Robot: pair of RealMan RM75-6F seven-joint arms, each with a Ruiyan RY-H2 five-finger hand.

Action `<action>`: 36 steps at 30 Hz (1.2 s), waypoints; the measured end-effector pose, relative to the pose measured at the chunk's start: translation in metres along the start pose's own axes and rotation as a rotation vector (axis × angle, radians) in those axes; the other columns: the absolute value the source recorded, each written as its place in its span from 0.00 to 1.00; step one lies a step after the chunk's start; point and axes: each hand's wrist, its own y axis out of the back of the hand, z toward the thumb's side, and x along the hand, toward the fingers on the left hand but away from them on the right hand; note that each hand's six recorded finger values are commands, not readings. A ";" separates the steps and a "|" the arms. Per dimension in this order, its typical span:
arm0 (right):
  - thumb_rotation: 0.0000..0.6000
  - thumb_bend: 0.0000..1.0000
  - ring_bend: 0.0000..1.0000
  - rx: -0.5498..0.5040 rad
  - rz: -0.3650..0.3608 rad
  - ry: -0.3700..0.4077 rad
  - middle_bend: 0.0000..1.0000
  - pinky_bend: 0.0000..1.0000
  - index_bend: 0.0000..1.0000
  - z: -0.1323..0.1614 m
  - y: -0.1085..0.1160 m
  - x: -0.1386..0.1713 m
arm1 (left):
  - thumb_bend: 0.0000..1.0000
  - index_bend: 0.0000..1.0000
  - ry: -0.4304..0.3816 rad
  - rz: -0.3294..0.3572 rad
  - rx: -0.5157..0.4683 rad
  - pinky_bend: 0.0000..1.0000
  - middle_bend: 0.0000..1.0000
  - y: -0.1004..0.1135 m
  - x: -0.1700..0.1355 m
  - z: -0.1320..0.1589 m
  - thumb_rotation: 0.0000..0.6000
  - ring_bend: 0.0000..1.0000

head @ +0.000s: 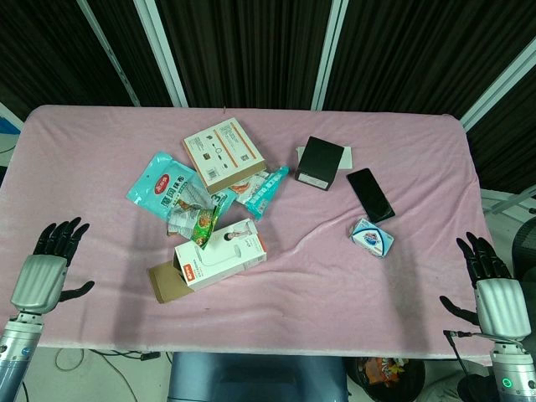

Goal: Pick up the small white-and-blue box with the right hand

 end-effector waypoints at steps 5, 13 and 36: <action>1.00 0.16 0.00 -0.001 0.000 -0.004 0.00 0.23 0.00 0.000 0.000 -0.001 | 0.00 0.00 0.002 -0.002 -0.005 0.00 0.00 0.000 0.000 0.000 1.00 0.00; 1.00 0.12 0.00 -0.014 0.006 -0.006 0.00 0.23 0.00 0.004 0.000 -0.003 | 0.00 0.00 0.008 -0.001 -0.012 0.00 0.00 0.000 0.001 -0.002 1.00 0.00; 1.00 0.05 0.00 -0.081 0.264 0.033 0.00 0.23 0.00 0.107 -0.076 -0.077 | 0.00 0.00 0.007 -0.014 0.006 0.00 0.00 -0.002 0.006 -0.005 1.00 0.00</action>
